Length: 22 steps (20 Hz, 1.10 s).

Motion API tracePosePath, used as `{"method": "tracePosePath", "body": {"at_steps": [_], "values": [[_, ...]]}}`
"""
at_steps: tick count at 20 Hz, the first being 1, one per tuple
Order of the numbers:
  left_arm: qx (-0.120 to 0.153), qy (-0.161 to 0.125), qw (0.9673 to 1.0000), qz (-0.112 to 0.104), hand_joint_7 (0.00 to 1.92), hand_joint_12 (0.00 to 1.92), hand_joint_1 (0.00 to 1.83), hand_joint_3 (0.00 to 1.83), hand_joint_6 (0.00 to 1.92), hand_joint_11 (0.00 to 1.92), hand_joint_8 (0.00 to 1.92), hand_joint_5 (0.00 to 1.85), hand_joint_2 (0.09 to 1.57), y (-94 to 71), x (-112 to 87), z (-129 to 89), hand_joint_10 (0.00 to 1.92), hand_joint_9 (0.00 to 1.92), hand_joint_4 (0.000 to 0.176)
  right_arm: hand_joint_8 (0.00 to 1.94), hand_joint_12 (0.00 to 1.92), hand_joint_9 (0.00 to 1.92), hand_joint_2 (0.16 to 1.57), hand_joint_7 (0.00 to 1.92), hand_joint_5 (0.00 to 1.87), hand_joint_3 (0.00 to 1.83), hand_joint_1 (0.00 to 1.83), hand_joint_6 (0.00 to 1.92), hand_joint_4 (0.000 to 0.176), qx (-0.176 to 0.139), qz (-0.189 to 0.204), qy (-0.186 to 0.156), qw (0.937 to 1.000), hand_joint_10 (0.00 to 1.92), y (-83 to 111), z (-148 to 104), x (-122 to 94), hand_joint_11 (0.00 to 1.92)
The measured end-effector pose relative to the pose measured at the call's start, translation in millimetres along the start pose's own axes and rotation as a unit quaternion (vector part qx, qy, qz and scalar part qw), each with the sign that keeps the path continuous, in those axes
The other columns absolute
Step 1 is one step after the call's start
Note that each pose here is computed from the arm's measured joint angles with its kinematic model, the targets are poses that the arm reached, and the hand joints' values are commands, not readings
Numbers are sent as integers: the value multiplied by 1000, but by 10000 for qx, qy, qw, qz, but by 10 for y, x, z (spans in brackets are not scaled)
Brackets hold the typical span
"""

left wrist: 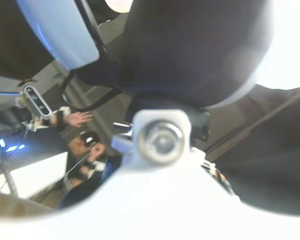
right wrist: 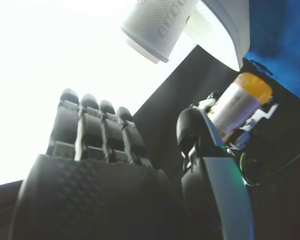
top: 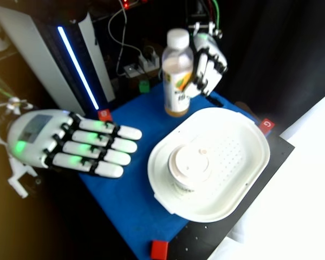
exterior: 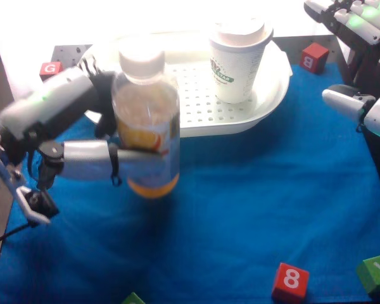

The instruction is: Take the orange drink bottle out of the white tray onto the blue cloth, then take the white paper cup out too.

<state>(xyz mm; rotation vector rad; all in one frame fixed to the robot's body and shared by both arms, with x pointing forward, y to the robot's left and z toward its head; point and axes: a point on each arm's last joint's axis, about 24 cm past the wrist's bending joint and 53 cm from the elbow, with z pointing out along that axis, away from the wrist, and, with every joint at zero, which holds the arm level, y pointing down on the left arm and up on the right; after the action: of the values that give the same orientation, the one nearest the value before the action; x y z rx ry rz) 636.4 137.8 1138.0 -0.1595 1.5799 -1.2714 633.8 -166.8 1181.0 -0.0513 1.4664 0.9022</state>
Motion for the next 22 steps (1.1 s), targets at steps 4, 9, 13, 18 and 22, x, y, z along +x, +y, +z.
{"method": "tracePosePath", "body": {"at_steps": [4, 9, 13, 18, 22], "values": [[-345, 230, 9991, -22, 374, 1100, 547, 0, 203, 9, 85, 275, 1228, 183, 107, -66, 383, 202, 13, 0, 0, 0, 1354, 0, 0, 0, 407, 0, 0, 19, 11, -8, 10000, 0, -9, 0, -4, 0], [-489, 289, 9984, 29, 0, 1, 398, 0, 0, 0, 0, 1, 1051, 188, 70, -292, 0, 0, 128, 0, 0, 0, 1360, 0, 0, 0, 444, 0, 0, 15, 10, -17, 10000, 0, -7, 0, -9, 0], [-381, -84, 9992, 113, 0, 0, 466, 0, 0, 0, 0, 0, 1054, 88, -164, -447, 0, 0, 137, 0, 0, 0, 1331, 0, 0, 0, 424, 0, 0, 0, 55, -5, 10000, 0, -1, 0, -4, 0], [-617, -584, 9958, 341, 0, 1, 408, 11, 0, 3, 0, 0, 1085, 165, -435, -701, 0, 0, 76, 0, 25, 0, 1318, 0, 0, 0, 314, 0, 0, -69, -25, -181, 9998, 0, -14, 108, -128, 9], [-774, -1125, 9892, 537, 0, 0, 490, 1, 0, 0, 0, 1, 1074, 202, -719, -847, 0, 0, 92, 0, 0, 0, 1306, 0, 0, 0, 400, 0, 29, -153, 34, -351, 9993, 0, 15, 476, -202, 0]]}}
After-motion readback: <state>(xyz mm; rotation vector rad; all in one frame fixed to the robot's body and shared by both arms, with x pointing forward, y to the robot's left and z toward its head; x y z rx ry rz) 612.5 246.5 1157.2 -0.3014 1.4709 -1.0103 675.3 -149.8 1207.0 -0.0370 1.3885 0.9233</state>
